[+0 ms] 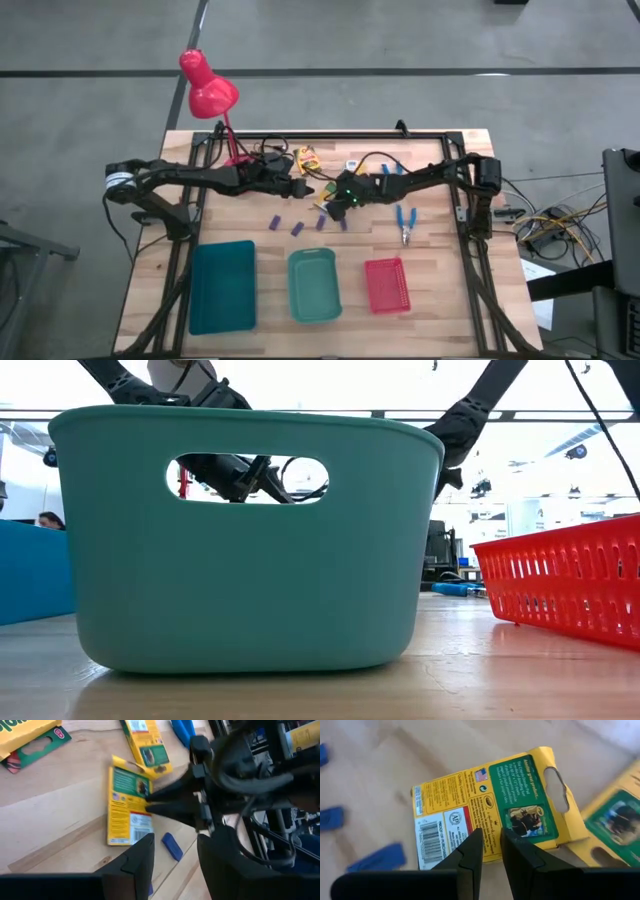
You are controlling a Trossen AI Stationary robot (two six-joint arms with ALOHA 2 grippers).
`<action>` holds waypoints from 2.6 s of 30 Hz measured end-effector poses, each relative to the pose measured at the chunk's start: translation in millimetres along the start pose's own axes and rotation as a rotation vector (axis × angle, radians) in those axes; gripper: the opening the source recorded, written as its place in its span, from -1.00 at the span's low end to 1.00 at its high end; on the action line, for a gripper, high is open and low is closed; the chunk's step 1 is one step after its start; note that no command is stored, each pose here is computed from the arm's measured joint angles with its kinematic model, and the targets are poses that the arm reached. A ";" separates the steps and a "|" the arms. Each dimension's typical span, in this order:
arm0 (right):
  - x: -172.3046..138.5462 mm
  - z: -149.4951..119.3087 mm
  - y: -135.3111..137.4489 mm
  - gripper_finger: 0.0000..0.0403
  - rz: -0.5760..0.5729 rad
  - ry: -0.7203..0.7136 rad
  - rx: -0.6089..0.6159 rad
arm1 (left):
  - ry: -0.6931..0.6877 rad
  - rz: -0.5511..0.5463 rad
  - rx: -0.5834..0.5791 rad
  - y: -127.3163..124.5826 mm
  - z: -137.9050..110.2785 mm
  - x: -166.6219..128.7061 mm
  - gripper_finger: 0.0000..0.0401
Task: Pick & Place School Supplies
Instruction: Put the crayon box into the blue bin
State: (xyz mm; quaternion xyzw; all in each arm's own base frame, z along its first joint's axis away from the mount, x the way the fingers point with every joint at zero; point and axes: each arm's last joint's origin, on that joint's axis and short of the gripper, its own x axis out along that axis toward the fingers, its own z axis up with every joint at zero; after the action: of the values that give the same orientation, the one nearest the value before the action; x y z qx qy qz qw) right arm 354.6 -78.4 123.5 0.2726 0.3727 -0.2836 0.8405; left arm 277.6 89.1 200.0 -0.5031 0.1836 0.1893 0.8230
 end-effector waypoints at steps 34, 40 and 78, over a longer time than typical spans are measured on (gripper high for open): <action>37.5 31.3 28.8 -0.66 0.043 0.177 -0.188 | 0.060 0.088 -0.025 8.6 -5.8 -0.6 -0.23; 29.6 36.6 30.6 -0.66 0.054 0.159 -0.221 | 0.060 0.088 -0.025 8.6 -5.8 -0.6 -0.23; -56.8 21.1 25.0 -0.66 0.416 -0.171 -0.173 | -0.068 -0.223 0.641 -36.1 10.8 -76.2 -0.23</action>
State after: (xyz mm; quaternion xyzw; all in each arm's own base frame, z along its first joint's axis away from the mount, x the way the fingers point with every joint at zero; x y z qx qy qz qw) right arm 349.7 -59.7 186.2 0.2454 0.2591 -0.0933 0.9295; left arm 231.1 73.9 269.5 -0.2295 0.1500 0.0474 0.9605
